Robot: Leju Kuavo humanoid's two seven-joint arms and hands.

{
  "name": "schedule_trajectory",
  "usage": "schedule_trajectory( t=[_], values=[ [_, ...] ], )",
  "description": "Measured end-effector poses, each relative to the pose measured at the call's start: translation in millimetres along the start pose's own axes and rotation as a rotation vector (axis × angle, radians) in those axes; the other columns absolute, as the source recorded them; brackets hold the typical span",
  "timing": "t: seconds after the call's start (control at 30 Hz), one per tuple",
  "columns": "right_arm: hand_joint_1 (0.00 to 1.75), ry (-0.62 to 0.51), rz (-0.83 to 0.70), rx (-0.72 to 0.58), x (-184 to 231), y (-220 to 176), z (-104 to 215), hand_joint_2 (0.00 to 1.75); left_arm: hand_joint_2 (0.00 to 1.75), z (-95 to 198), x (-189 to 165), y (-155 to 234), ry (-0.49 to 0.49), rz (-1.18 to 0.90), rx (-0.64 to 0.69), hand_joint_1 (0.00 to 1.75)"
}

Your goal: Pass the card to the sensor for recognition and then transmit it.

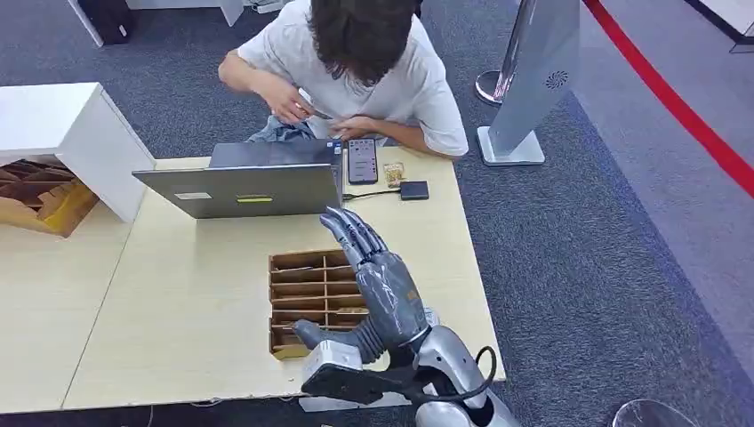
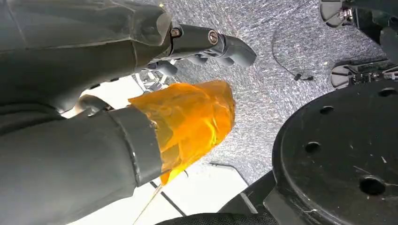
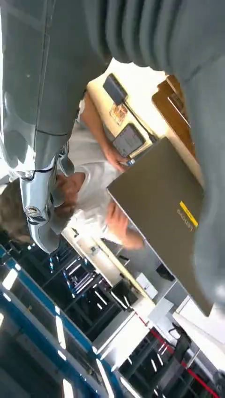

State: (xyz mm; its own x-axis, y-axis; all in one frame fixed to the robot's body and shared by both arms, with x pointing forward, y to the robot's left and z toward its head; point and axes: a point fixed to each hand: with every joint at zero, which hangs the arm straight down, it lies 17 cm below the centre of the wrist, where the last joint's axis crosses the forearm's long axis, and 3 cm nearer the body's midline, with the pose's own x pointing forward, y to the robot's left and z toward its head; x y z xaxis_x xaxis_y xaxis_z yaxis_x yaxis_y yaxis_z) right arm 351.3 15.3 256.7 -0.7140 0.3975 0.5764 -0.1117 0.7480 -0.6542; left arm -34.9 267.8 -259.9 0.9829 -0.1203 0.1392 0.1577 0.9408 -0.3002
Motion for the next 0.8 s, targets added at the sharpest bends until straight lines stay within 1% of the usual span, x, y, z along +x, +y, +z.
schedule_trajectory(
  t=[0.4,0.8],
  values=[
    [0.00,-0.027,0.014,0.009,4.5,2.5,4.0,1.75,0.00,0.6,-4.1,-1.4,0.005,0.004,-0.004,0.00],
    [0.00,-0.047,0.072,0.116,1.8,37.9,20.3,1.75,0.00,1.2,-4.4,-0.9,0.008,0.002,-0.007,0.00]
  ],
)
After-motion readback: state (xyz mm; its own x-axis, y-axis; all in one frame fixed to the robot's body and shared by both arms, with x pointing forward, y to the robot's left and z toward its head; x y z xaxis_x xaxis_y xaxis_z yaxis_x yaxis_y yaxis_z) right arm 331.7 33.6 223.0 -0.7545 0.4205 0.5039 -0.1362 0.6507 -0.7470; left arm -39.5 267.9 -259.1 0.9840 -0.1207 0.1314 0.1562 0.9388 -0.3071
